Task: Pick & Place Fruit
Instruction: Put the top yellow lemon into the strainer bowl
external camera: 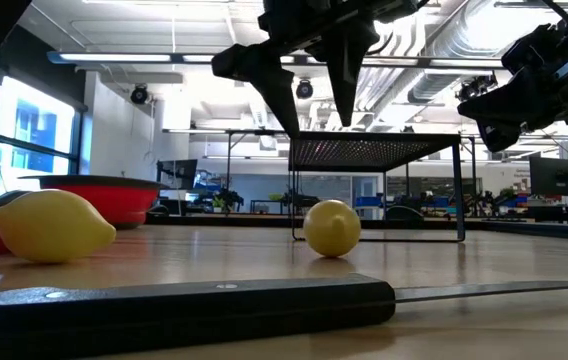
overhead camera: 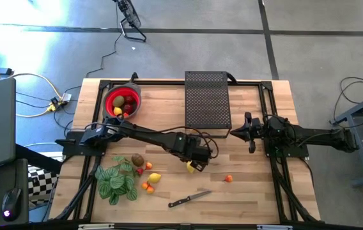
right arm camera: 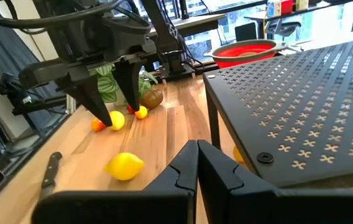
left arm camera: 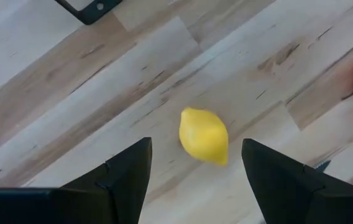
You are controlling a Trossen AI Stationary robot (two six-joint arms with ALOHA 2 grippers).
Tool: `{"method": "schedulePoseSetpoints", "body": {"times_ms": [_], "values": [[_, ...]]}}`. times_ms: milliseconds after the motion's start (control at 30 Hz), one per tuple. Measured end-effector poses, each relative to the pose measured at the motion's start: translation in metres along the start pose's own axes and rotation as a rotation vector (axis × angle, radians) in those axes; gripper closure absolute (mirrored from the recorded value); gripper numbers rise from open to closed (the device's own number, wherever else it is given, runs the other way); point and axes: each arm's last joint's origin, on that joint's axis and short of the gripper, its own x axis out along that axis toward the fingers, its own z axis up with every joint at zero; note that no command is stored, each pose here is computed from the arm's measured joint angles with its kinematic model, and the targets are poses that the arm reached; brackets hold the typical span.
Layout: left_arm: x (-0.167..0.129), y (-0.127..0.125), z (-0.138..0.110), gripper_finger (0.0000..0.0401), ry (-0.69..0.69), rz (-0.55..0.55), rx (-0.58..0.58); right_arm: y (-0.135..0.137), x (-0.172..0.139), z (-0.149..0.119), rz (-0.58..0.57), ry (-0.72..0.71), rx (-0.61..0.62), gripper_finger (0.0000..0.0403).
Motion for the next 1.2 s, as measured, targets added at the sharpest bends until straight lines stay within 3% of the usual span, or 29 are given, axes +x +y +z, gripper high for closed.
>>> {"method": "schedulePoseSetpoints", "body": {"times_ms": [433, 733, 1033, 1200], "values": [[0.003, -0.002, 0.021, 0.0158, -0.056, -0.081, -0.046, 0.001, 0.0, 0.0, 0.025, 0.003, -0.032, 0.0401], [0.004, 0.004, 0.031, 0.0158, -0.049, -0.077, -0.076, 0.001, 0.0, 0.0, 0.028, 0.006, -0.064, 0.0401], [0.004, 0.003, 0.03, 0.0158, -0.045, -0.081, -0.089, 0.002, 0.0, -0.001, 0.076, 0.017, -0.058, 0.0401], [0.004, 0.003, 0.03, 0.0158, -0.048, -0.08, -0.165, 0.002, 0.0, -0.001, 0.075, 0.017, -0.058, 0.0401]]}}
